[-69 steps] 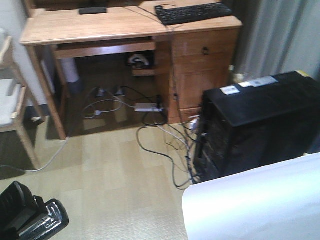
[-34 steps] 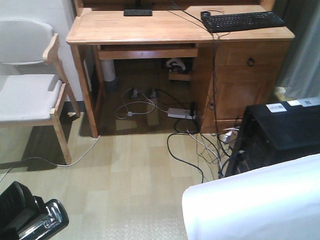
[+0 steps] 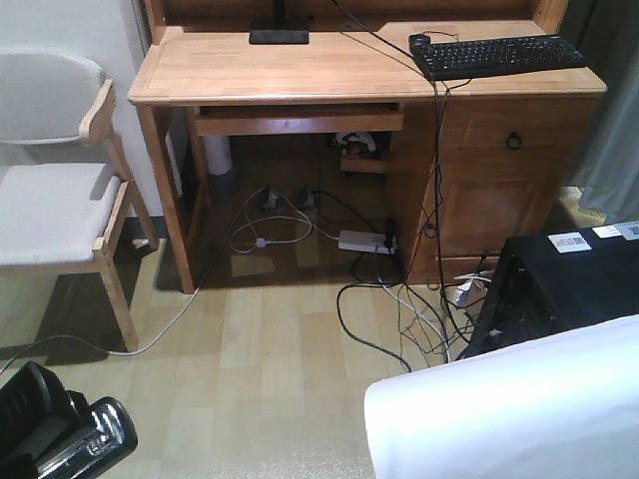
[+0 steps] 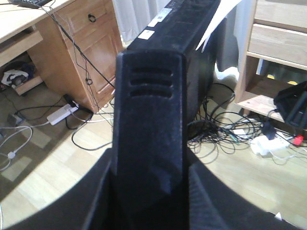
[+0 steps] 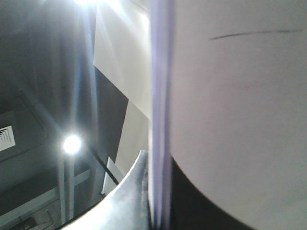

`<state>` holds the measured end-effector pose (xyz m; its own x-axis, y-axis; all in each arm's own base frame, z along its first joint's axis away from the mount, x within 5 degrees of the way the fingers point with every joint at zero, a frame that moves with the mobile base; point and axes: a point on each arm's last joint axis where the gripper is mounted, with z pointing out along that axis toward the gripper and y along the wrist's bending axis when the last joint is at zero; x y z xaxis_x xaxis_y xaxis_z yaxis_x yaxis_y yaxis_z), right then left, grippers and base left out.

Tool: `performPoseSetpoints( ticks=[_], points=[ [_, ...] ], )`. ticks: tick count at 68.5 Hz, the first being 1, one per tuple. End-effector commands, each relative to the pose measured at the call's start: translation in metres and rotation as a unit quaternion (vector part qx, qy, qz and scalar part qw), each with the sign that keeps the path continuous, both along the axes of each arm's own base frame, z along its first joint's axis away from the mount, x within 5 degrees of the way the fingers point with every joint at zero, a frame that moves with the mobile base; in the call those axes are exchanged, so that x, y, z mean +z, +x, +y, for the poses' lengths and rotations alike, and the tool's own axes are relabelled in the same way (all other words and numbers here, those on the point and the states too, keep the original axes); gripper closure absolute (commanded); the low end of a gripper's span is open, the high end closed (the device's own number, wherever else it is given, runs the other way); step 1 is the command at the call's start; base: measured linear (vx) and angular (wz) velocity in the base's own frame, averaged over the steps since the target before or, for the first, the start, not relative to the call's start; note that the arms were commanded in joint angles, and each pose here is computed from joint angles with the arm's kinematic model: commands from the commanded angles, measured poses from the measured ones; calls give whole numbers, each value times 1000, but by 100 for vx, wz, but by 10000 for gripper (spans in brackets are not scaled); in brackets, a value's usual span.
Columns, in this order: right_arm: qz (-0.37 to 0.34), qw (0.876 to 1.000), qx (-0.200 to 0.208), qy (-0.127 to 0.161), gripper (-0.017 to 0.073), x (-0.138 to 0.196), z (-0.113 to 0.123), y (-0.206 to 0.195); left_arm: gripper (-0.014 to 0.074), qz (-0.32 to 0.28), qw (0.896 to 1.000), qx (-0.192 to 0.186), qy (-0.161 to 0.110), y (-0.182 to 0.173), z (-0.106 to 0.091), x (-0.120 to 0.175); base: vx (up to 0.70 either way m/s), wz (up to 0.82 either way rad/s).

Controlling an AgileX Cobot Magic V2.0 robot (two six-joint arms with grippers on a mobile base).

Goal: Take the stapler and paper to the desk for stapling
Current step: 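Drive the base away from the shelf to the wooden desk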

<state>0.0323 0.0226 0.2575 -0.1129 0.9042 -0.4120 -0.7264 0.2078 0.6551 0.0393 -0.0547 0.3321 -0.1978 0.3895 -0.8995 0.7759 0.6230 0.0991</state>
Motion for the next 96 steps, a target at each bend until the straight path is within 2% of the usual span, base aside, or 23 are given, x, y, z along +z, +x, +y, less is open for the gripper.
performPoseSetpoints(
  ticks=[1, 57, 96],
  points=[
    [-38, 999, 2, 8, 561, 12, -1, -5, 600, -35, 998, 12, -50, 3, -1, 17, 21, -6],
    [-38, 999, 2, 8, 561, 12, -1, -5, 600, -35, 998, 12, -50, 3, -1, 17, 20, -4],
    [-38, 999, 2, 8, 561, 12, -1, -5, 600, -35, 998, 12, -50, 3, -1, 17, 23, 13]
  ],
)
